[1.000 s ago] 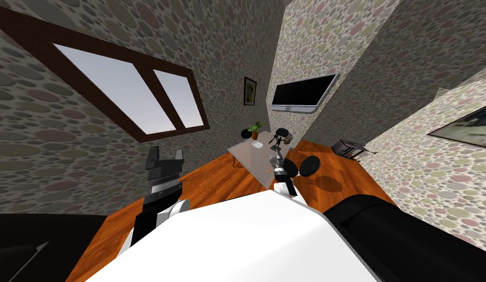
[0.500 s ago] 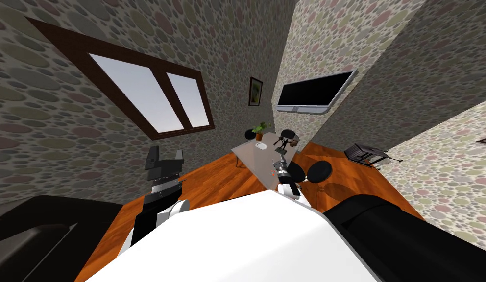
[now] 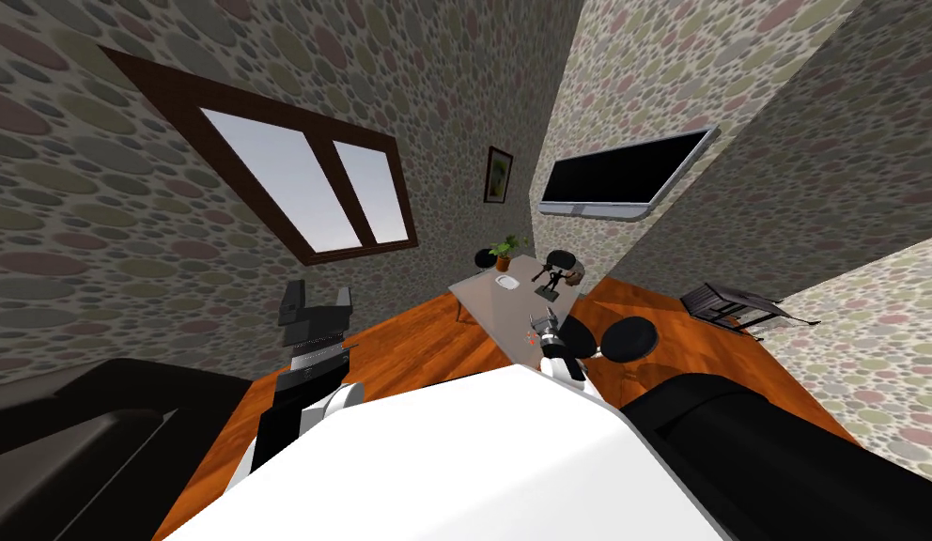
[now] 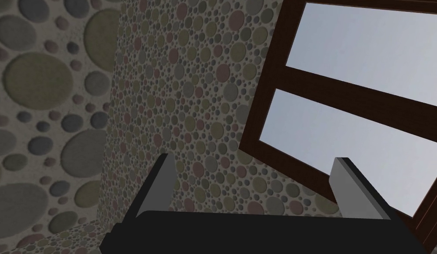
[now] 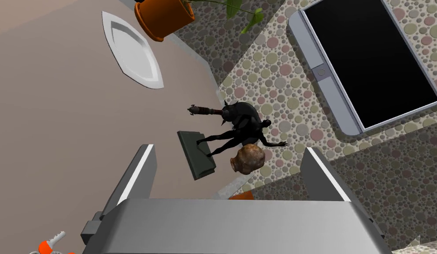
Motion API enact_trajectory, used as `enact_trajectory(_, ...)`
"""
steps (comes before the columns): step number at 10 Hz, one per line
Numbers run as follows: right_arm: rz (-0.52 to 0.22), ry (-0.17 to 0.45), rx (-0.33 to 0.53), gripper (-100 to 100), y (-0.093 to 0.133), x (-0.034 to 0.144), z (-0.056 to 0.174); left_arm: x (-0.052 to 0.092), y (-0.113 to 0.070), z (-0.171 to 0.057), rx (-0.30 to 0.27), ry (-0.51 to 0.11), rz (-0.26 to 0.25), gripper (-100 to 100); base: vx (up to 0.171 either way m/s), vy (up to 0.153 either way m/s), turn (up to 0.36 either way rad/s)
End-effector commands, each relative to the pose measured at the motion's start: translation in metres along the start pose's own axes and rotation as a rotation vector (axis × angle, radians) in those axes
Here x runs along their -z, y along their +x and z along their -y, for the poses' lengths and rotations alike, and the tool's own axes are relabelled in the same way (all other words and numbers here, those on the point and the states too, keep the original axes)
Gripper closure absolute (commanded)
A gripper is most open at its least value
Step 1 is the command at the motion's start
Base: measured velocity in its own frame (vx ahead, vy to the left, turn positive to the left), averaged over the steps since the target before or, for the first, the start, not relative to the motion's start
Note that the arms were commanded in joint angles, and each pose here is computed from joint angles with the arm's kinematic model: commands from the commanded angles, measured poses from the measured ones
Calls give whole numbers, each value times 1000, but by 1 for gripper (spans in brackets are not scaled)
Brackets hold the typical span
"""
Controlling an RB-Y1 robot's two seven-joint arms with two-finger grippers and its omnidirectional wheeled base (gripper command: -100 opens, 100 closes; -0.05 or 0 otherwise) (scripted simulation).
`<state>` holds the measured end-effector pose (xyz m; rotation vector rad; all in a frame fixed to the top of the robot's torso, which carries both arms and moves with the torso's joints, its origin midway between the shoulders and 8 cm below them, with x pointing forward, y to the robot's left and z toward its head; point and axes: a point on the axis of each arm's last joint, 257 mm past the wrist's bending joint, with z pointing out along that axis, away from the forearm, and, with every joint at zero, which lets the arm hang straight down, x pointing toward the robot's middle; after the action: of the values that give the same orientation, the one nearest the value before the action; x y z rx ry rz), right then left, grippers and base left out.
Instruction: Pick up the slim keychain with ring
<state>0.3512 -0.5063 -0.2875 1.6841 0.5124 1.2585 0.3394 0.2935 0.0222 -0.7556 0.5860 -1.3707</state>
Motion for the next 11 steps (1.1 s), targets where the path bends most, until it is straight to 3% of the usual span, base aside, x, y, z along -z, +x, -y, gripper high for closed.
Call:
enact_trajectory(1, 24, 16, -12, -100, -11, 0, 7, 0, 0, 0, 0, 0, 0, 0, 19, 12, 11)
enact_trajectory(2, 80, 32, -77, -100, -37, -1, 8, 0, 0, 0, 0, 0, 0, 0, 33, 16, 175)
enact_trajectory(3, 98, 45, -74, -100, -46, 2, 14, 0, 0, 0, 0, 0, 0, 0, 34, 12, 72)
enact_trajectory(6, 226, 75, -203, -100, -102, 8, 21, 0, 0, 0, 0, 0, 0, 0, 47, 17, 103)
enact_trajectory(9, 337, 108, -271, -100, -148, 24, 38, 0, 0, 0, 0, 0, 0, 0, 46, 9, 90)
enact_trajectory(10, 393, 109, -341, -100, -169, 28, 39, 0, 0, 0, 0, 0, 0, 0, 54, 1, 135)
enact_trajectory(11, 415, 119, -339, -100, -178, 34, 45, 0, 0, 0, 0, 0, 0, 0, 49, -1, 61)
